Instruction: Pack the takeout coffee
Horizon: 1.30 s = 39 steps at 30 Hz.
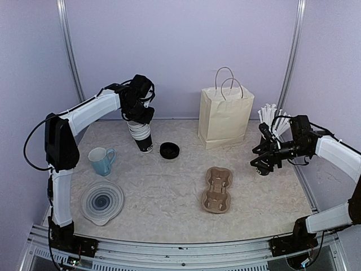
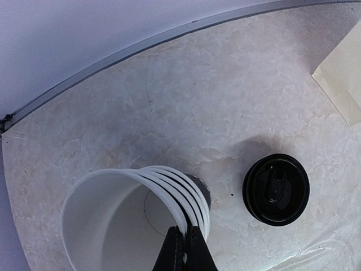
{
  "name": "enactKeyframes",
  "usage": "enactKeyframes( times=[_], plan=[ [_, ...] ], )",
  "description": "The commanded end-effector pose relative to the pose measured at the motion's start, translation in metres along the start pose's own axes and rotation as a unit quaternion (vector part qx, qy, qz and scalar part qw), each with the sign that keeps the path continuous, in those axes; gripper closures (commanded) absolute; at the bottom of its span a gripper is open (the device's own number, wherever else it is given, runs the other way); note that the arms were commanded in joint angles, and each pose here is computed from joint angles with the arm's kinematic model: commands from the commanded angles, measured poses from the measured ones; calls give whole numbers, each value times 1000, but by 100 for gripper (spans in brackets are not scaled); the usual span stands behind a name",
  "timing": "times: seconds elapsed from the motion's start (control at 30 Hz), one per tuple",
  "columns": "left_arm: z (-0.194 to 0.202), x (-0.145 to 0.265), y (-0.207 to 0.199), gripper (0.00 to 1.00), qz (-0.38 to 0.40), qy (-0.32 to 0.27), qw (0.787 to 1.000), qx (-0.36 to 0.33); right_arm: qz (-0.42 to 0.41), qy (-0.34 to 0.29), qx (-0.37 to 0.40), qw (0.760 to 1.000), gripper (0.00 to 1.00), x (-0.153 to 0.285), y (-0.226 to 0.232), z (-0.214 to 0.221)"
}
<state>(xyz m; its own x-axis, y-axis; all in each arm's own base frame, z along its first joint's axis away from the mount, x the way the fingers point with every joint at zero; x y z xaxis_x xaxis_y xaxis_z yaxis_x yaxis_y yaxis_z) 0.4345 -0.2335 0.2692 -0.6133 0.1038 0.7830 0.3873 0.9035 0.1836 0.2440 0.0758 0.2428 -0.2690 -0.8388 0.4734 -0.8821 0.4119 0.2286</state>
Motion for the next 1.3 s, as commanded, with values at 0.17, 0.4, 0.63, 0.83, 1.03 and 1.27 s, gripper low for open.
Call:
enactKeyframes(
  times=[0.17, 0.4, 0.63, 0.83, 1.03, 1.27],
  plan=[
    [-17, 49, -9, 100, -139, -31, 988, -53, -5, 4, 8, 1000, 18, -5, 1, 2],
    [-14, 37, -2, 100, -116, -9, 993, -30, -13, 2, 7, 1000, 18, -5, 3, 2],
    [-14, 45, -3, 100, -192, -3, 981, -39, -13, 1, 9, 1000, 18, -5, 4, 0],
    [-16, 40, -8, 100, -174, 6, 984, -38, -13, 1, 9, 1000, 19, -4, 5, 1],
    [-26, 64, -25, 100, -178, -31, 982, -47, -15, 0, 10, 1000, 19, -4, 7, 1],
    [-33, 129, -60, 100, -200, -101, 973, -58, -15, -1, 12, 1000, 18, -4, 7, 1]
  ],
)
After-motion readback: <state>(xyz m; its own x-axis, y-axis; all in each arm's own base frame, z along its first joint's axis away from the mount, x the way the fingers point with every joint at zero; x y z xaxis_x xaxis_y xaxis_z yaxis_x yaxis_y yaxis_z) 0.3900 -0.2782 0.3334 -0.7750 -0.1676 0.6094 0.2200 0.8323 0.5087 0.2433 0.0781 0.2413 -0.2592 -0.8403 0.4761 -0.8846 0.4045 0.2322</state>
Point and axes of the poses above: each gripper's point midway between its finger pads, its own x axis back along the fingers, its own y axis along the line the jaws close on, z = x × y, the point moved 10 cm from there along x, back along the fingers, and after that the axes turned 5 degrees about -x, right-handed, at the moved point
